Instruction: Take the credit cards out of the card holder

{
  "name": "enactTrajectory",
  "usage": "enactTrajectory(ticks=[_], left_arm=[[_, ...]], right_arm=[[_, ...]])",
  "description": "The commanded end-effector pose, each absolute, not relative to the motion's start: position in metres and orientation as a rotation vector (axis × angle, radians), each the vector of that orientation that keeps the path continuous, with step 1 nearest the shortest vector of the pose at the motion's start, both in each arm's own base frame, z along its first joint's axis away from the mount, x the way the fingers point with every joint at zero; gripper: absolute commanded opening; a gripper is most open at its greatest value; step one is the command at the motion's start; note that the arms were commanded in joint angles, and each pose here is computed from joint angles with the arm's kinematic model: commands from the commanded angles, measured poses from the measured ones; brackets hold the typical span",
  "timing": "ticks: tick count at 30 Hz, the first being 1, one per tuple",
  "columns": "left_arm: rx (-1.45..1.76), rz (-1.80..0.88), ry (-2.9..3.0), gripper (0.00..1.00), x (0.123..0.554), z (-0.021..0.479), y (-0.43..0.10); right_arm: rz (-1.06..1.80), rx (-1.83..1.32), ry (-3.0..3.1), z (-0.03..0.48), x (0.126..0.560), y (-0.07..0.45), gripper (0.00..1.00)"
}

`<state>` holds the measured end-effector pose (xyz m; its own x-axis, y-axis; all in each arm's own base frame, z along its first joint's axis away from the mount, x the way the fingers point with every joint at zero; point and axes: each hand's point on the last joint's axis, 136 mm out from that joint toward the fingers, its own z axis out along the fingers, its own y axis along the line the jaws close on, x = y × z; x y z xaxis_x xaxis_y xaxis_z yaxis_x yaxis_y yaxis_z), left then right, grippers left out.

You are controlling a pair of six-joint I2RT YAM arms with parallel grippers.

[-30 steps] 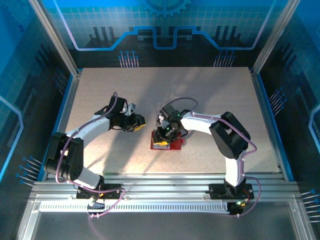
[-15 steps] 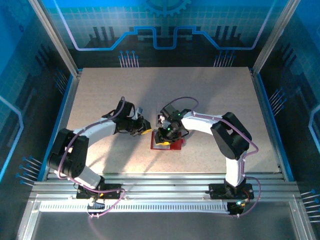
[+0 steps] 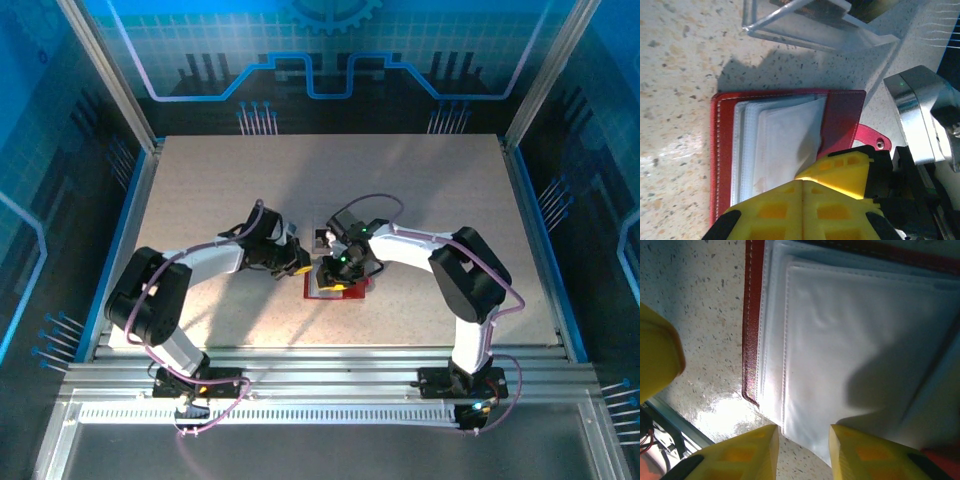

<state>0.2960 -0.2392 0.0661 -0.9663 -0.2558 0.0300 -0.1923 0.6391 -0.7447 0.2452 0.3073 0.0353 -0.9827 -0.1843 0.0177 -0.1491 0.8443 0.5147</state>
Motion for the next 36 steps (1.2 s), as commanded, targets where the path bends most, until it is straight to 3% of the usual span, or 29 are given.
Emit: enactTrajectory(ticks=[1,15,20,36], left_arm=[[-0.391,-1.29,2.796,0.05,0.291,0.061,-0.249],[-0.455,-1.226,2.88,0.0,0.281,0.04,-0.25],[-0.467,-1.199,2.914,0.0,0.277,0.034,-0.25],[-0.502,-1.112,3.0,0.0,0.27,0.02,-0.249]], right_arm=[[-0.81,0.262,-2.96,0.039,0.244,0.299,0.31],[-0.82,0.227,-2.954,0.032,0.245,0.287,0.27],[-0.863,0.202,-2.944,0.031,0.245,0.287,0.2],[-0.971,0.17,-2.934,0.041,0.248,0.292,0.19]])
